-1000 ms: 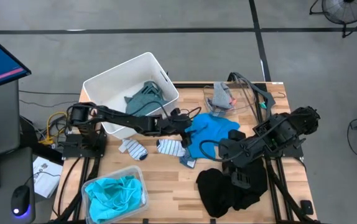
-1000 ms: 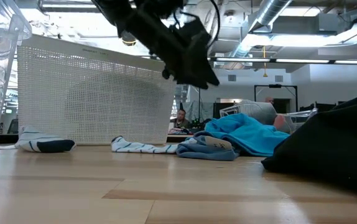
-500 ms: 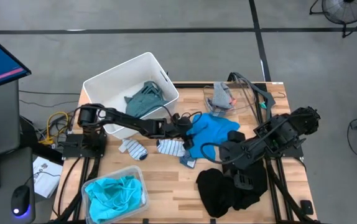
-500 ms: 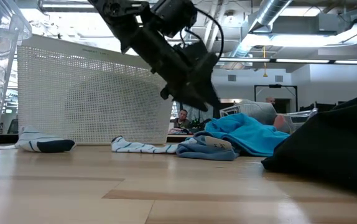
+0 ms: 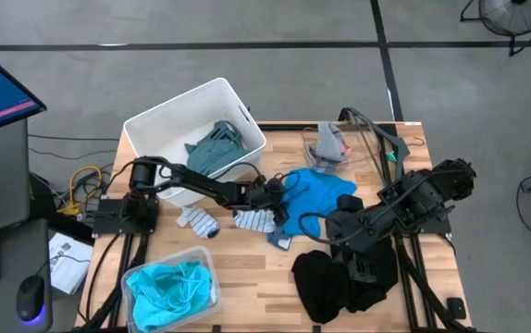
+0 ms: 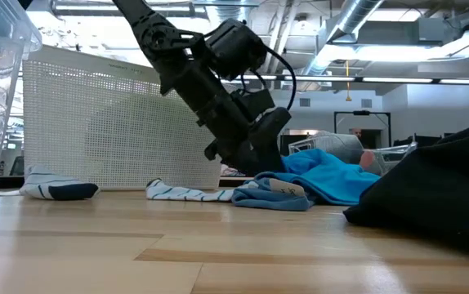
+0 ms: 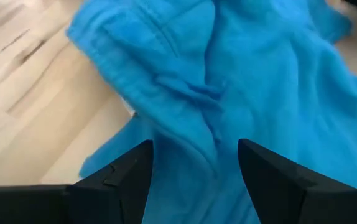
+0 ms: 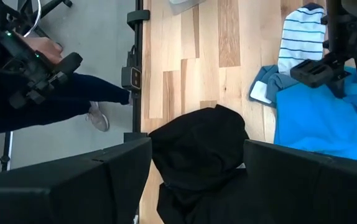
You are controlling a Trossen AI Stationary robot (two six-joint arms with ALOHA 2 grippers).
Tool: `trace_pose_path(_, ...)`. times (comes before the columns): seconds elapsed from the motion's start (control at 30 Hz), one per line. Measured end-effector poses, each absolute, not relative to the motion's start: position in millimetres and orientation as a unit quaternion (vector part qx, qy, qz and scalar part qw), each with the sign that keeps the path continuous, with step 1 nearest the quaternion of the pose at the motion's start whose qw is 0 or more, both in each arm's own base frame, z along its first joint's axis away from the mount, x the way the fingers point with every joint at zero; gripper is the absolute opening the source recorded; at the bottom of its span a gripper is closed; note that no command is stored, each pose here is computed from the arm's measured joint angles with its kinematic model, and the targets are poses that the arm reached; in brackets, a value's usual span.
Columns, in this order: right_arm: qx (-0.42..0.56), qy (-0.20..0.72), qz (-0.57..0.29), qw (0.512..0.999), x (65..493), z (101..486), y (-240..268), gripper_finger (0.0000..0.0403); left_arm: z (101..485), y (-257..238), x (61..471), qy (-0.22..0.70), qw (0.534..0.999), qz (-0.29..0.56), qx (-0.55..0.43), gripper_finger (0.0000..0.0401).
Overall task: Pick & Place Cloths
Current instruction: Put the blue shorts into the bottom transparent bin
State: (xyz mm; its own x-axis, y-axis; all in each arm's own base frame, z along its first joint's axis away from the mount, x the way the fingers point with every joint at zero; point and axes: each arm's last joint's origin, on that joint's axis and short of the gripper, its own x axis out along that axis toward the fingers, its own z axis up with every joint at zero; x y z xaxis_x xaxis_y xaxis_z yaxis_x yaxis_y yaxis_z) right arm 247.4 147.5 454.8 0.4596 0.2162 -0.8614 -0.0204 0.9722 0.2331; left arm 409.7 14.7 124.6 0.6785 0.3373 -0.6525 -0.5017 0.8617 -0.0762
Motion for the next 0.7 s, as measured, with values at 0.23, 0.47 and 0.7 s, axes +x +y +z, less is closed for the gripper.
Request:
trace_pose_path(0.23, 0.096, 0.507, 0.072, 0.853, 248, 456, 150, 0.0249, 121, 27, 410, 0.334, 0.906, 0.22, -0.137, 0.0183)
trace_pose_path(0.47, 0.097, 0.489, 0.067, 0.864, 250, 457, 150, 0.0249, 121, 40, 410, 0.345, 0.907, 0.158, -0.185, 0.0015)
trace_pose_path(0.7, 0.101, 0.491, 0.072, 0.862, 248, 457, 155, 0.0249, 231, -3, 392, 0.213, 0.956, 0.104, -0.17, 0.0001)
